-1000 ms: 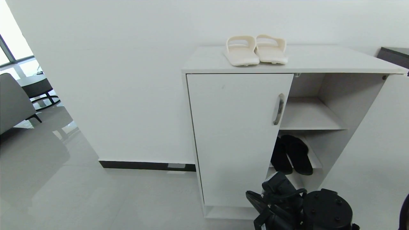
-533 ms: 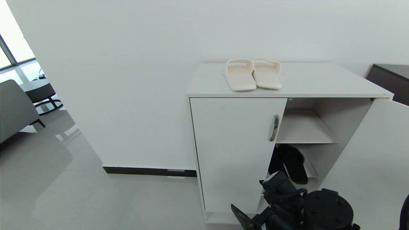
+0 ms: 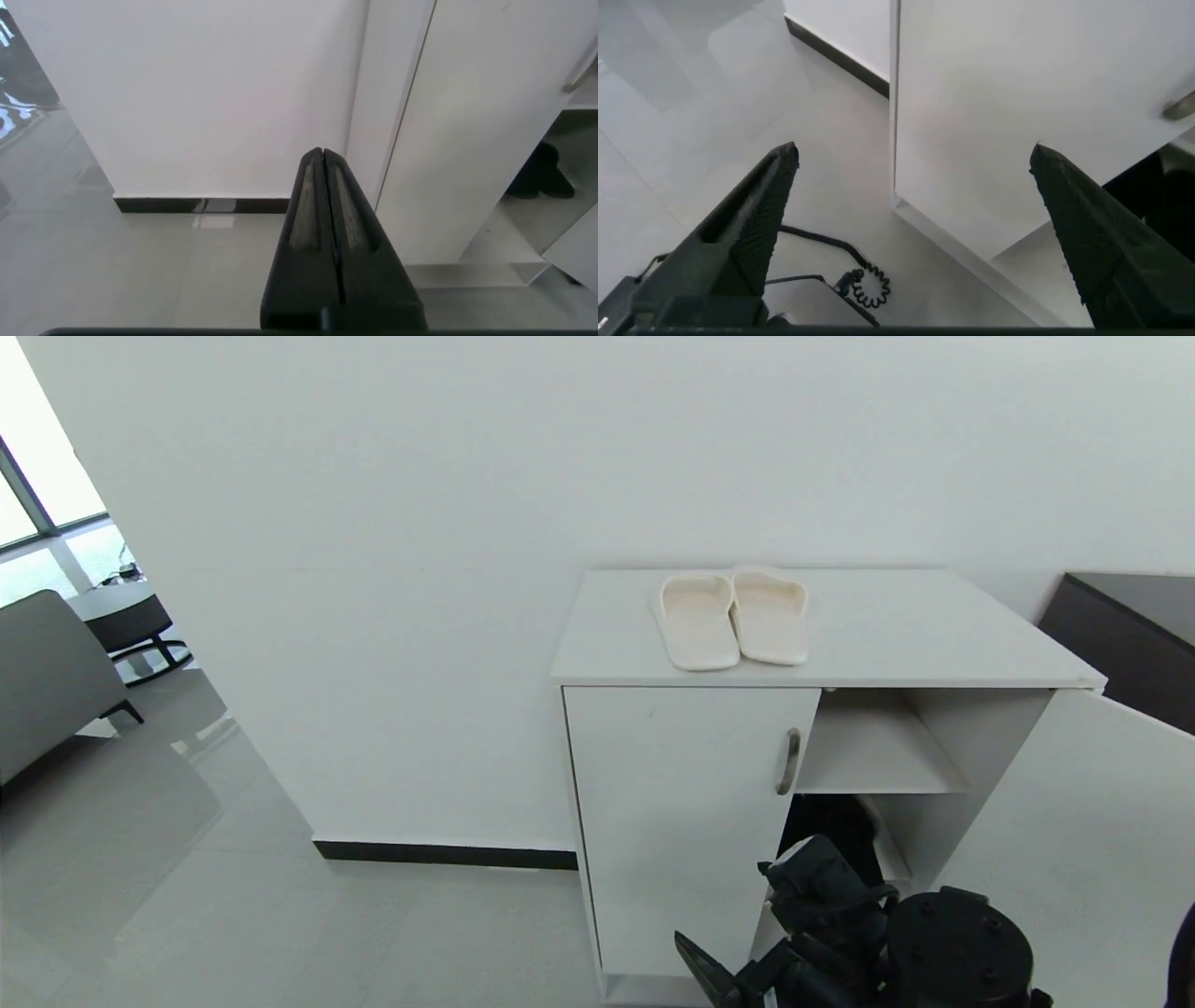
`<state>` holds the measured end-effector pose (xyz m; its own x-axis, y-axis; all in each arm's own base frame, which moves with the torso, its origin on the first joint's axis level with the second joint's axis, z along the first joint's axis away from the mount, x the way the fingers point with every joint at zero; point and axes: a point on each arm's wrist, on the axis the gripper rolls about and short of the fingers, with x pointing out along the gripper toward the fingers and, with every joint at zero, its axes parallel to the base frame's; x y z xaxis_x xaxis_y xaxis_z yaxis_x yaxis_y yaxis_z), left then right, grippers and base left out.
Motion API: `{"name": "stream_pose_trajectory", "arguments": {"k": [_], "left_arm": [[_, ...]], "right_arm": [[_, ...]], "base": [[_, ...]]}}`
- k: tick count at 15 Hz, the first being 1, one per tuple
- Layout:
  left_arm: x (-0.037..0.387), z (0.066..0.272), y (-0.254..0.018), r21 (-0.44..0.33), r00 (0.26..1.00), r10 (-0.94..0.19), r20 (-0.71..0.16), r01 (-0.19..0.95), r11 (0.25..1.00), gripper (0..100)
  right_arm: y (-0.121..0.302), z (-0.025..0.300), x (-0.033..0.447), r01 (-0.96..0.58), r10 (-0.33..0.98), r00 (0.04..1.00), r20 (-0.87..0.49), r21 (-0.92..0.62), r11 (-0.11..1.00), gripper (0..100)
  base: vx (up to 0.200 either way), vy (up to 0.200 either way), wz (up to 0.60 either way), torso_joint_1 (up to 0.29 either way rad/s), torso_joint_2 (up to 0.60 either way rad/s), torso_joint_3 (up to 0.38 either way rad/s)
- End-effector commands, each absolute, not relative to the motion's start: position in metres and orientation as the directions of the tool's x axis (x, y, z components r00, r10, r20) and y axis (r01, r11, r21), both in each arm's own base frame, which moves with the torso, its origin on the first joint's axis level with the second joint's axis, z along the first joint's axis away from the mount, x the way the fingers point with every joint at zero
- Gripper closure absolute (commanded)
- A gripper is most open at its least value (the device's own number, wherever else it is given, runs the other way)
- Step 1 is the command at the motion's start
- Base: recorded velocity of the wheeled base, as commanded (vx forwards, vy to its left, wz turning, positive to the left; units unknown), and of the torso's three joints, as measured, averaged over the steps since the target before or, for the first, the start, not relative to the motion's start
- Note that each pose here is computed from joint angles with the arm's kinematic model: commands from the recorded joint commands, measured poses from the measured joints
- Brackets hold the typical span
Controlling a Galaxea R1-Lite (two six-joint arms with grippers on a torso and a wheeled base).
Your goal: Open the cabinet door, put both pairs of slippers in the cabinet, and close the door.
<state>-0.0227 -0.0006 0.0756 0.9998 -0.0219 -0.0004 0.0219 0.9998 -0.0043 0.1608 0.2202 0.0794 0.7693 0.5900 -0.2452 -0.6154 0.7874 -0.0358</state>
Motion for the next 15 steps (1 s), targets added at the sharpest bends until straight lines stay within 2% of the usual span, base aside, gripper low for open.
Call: {"name": "stream_pose_trajectory", "arguments": {"k": [1, 10, 15], "left_arm": [[-0.0226, 0.0757, -0.0006, -0.005, 1.0, -0.021, -0.002, 0.021, 1.0, 100], [-0.0227, 0.0757, -0.0006, -0.005, 1.0, -0.021, 0.0, 0.021, 1.0, 100], [-0.0226, 0.0757, -0.0006, -0.005, 1.0, -0.021, -0.002, 0.021, 1.0, 100]], "right_arm": [[0.2202, 0.079, 0.1606, -0.616, 0.59, 0.769, -0.246, -0.036, 0.787, 0], [0.2202, 0.0792, 0.1606, -0.616, 0.591, 0.768, -0.245, -0.034, 0.787, 0], [0.2208, 0.0823, 0.1607, -0.626, 0.612, 0.766, -0.197, -0.013, 0.78, 0]], "base": [[0.0, 0.0, 0.0, 0.242, -0.53, -0.29], [0.0, 0.0, 0.0, 0.269, -0.57, -0.309], [0.0, 0.0, 0.0, 0.208, -0.42, -0.227]]}}
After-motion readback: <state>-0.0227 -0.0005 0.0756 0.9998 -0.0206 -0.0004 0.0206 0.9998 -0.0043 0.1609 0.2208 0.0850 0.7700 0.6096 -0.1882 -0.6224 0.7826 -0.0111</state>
